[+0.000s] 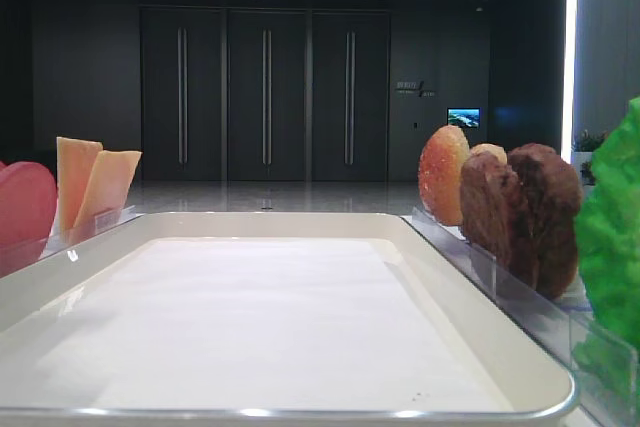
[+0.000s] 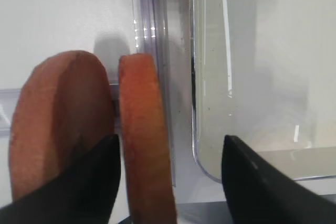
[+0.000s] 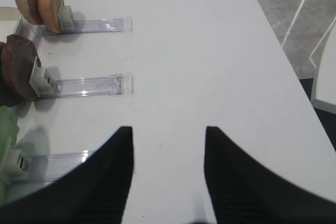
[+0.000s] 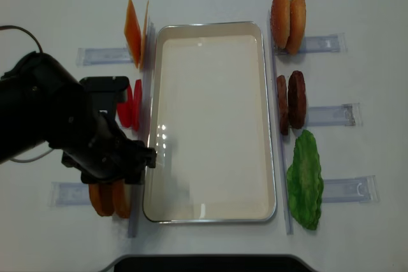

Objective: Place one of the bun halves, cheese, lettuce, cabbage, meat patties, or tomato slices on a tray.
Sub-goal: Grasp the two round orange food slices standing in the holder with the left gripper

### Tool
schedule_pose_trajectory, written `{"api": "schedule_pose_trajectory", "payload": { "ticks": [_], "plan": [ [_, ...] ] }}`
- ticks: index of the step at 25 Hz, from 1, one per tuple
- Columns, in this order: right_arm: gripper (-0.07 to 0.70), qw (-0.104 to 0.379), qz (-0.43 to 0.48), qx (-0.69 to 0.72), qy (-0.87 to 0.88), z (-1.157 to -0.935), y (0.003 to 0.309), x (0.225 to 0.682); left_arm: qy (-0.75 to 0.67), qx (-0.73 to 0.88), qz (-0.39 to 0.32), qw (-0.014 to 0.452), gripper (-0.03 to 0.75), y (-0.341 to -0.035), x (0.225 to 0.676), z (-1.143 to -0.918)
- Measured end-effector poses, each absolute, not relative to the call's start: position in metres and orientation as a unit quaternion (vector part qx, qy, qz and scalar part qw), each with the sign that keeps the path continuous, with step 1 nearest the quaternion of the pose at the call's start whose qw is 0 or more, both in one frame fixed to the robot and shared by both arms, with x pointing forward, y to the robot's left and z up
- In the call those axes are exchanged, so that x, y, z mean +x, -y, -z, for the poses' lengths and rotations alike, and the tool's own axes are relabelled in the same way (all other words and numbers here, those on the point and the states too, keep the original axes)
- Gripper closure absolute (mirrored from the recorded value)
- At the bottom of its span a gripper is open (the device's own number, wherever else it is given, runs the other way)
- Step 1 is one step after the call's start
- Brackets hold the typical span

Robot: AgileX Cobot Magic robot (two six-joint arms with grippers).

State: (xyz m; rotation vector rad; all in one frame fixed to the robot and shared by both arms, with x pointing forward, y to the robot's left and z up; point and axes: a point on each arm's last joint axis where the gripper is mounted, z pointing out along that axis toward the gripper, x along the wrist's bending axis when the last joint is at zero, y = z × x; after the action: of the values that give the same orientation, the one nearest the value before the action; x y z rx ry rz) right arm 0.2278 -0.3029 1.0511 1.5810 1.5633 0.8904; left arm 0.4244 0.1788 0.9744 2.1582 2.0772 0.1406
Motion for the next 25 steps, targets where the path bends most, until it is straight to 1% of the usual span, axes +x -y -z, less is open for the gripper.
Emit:
{"api": "schedule_pose_trajectory", "payload": {
  "ticks": [2, 3, 5, 8, 9, 10, 20, 23, 25],
  "plan": [
    [0.325, 0.365, -0.346, 0.615, -0.608, -1.051, 0.303, 0.228, -0.691, 0.718, -0.046, 0.071, 0.275, -0.179, 0.424, -0.974],
    [0.325, 0.365, -0.346, 0.615, -0.608, -1.051, 0.303, 0.228, -0.691, 0.718, -0.046, 0.071, 0.301, -0.179, 0.424, -0.974],
    [0.325, 0.365, -0.346, 0.615, -0.608, -1.051, 0.303, 0.228, -0.691, 0.718, -0.045, 0.072, 0.372, -0.178, 0.424, -0.974],
    [0.325, 0.365, -0.346, 0.615, -0.608, -1.051, 0.303, 0.228, -0.693, 0.717, -0.041, 0.068, 0.527, -0.179, 0.423, -0.974],
    [0.325, 0.365, -0.346, 0.615, -0.608, -1.051, 0.303, 0.228, -0.692, 0.718, -0.043, 0.064, 0.567, -0.179, 0.423, -0.974],
    [0.325, 0.365, -0.346, 0.615, -0.608, -1.051, 0.303, 0.228, -0.692, 0.718, -0.043, 0.063, 0.591, -0.179, 0.423, -0.974],
    [0.325, 0.365, -0.346, 0.615, -0.608, -1.051, 0.303, 0.228, -0.691, 0.719, -0.038, 0.06, 0.591, -0.179, 0.422, -0.974],
    [0.325, 0.365, -0.346, 0.615, -0.608, -1.051, 0.303, 0.228, -0.694, 0.717, -0.033, 0.055, 0.591, -0.178, 0.423, -0.981],
    [0.325, 0.365, -0.346, 0.615, -0.608, -1.051, 0.303, 0.228, -0.693, 0.718, -0.031, 0.058, 0.591, -0.177, 0.423, -0.99]
  ]
}}
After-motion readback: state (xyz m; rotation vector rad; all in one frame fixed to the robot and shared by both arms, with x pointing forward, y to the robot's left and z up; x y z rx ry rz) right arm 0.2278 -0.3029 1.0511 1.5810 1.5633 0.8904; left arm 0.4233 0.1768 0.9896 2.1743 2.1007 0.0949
